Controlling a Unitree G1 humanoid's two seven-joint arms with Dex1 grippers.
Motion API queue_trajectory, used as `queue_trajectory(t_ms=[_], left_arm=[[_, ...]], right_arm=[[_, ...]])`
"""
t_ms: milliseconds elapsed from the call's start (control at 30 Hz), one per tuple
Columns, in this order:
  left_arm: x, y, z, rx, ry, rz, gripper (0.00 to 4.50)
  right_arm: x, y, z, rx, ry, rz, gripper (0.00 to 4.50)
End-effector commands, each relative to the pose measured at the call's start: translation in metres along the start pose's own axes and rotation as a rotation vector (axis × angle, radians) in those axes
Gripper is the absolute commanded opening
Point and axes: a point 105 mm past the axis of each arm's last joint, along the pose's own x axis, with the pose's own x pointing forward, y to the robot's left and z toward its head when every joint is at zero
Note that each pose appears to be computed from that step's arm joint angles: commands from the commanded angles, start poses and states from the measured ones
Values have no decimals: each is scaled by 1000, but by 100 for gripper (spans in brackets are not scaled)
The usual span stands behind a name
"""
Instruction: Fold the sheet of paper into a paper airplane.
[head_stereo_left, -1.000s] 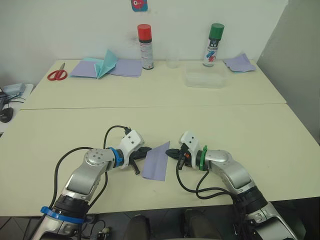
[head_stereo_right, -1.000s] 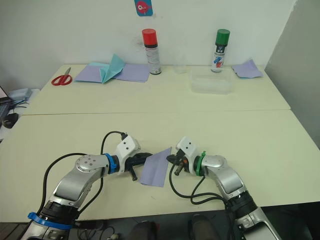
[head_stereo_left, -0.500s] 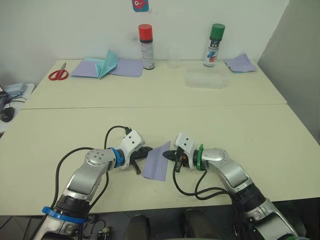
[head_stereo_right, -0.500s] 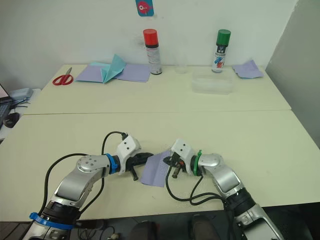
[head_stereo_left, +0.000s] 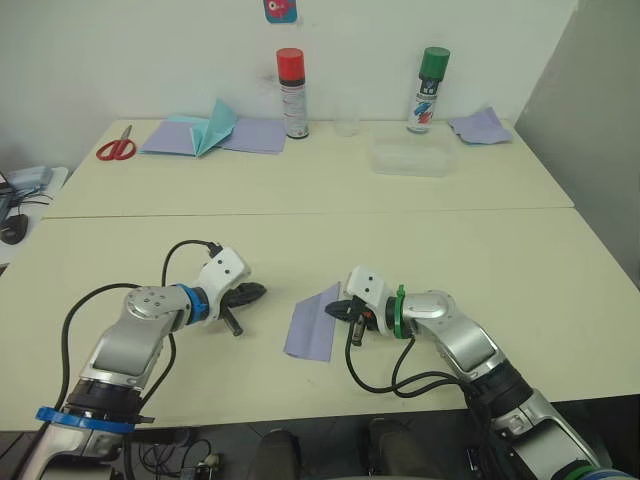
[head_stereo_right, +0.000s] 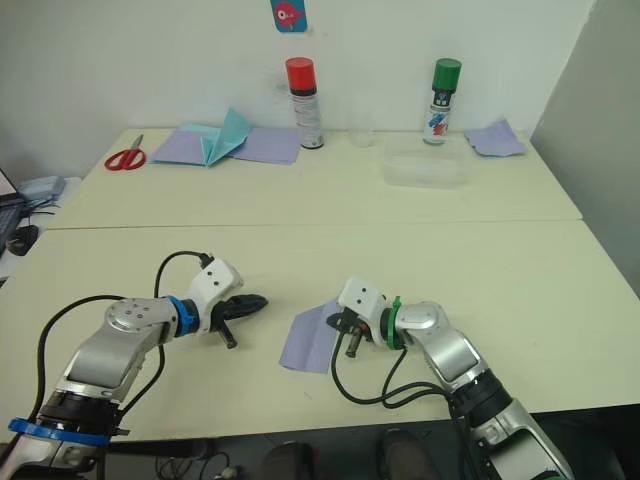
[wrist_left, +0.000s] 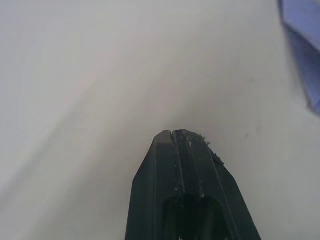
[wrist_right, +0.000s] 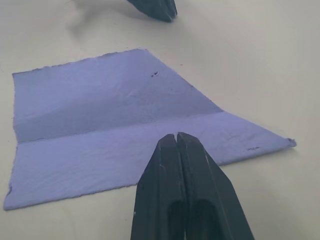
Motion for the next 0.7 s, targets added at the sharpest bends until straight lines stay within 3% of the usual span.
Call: queue_trajectory(t_ms=[33,200,433,533,700], left_arm=[[-4,-1,39,0,-135,-33,2],[4,-16,66,-17,-203,-116,2],[18,-36,71,19,-194,-222,2],[22,-49,68,33,-178,-281,2],[29,-67,36,88,-67,-342,2]], right_arm=[[1,-1,-19,31,73,-7,0],[1,-3,-19,29,72,-12,0],[1,-3,-17,26,66,-15,0],[1,-3,-17,27,64,-18,0],[-1,-4,-17,27,61,-24,0]])
